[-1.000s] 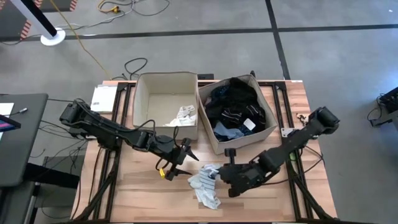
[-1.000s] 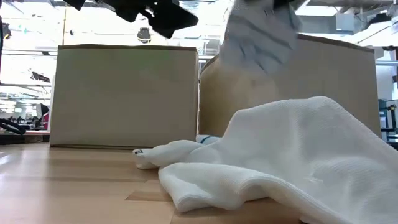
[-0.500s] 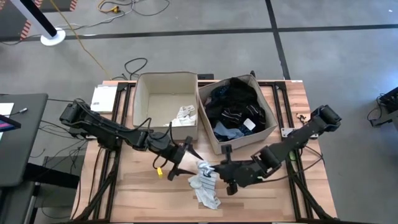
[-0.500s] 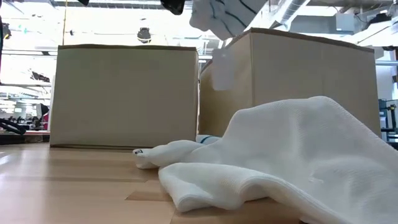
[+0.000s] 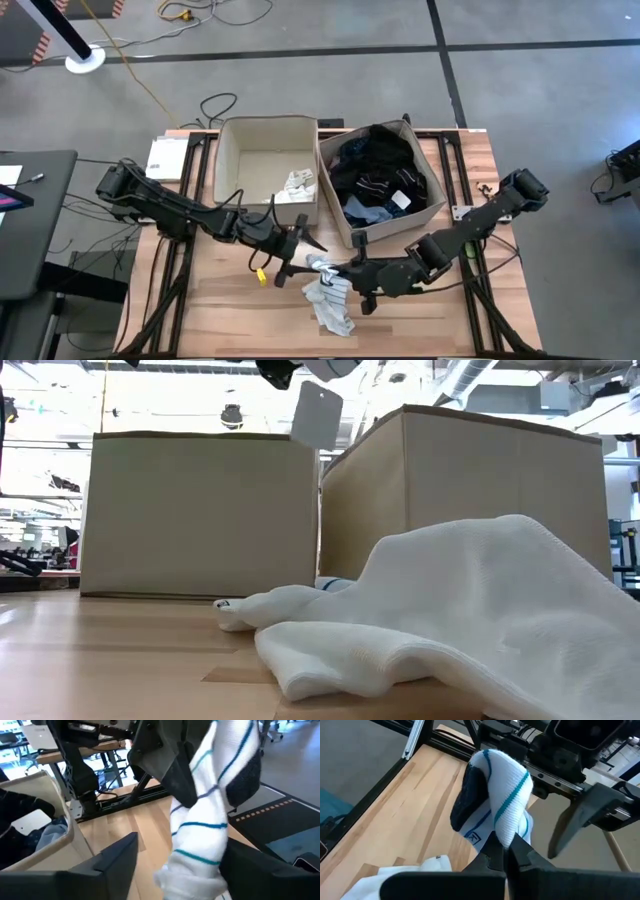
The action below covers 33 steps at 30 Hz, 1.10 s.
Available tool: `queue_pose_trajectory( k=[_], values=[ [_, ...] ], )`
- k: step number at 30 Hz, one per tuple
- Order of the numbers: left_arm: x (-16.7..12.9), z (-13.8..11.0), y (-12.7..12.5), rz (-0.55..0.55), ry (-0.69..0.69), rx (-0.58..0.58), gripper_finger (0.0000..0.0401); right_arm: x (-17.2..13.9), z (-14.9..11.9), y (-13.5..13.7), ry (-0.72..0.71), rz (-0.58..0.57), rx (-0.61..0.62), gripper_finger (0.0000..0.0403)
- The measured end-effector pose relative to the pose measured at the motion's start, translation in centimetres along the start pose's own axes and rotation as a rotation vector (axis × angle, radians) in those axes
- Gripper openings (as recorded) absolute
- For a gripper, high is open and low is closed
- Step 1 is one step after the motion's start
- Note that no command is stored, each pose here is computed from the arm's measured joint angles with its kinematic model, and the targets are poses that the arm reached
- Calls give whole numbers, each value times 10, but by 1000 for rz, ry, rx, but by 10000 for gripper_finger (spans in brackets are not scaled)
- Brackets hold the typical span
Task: Sort clothes
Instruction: Put the right white and blue sock into the left laundry organizer
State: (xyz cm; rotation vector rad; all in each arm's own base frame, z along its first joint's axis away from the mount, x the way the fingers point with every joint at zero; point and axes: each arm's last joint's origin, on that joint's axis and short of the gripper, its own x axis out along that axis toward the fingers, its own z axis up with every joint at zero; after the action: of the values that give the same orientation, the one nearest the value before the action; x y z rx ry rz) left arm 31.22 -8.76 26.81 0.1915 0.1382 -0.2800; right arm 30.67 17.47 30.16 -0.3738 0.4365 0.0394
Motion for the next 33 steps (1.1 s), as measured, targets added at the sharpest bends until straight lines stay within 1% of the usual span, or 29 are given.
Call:
queue_pose_trajectory(
  k=[4, 8, 14, 15, 21, 24, 28, 31, 33],
  values=[
    [0, 0, 0, -4, -1, 26, 195, 0, 1, 1, -8, 2, 3, 2],
    [0, 0, -1, -33, -7, 48, 135, 0, 1, 1, -13, 2, -1, 7],
    [0, 0, -2, -68, -12, 96, 30, 0, 1, 1, -12, 4, -1, 9],
    [0, 0, -2, -73, -12, 106, 17, 0, 1, 1, -12, 4, -1, 9],
    [-1, 1, -2, -71, -19, 157, 6, 0, 1, 1, -6, 6, 32, 11],
    [-5, 8, -1, -64, -29, 180, 5, 0, -2, 1, 17, 4, 61, 25],
    [-17, 24, 4, -10, 7, 233, 5, -1, -7, 1, 62, 0, 92, 72],
    [-29, 37, 8, 39, 39, 277, 4, -1, -9, 1, 89, -2, 117, 118],
    [-40, 48, 11, 91, 55, 307, 4, -1, -12, 1, 112, -3, 131, 152]
  ],
)
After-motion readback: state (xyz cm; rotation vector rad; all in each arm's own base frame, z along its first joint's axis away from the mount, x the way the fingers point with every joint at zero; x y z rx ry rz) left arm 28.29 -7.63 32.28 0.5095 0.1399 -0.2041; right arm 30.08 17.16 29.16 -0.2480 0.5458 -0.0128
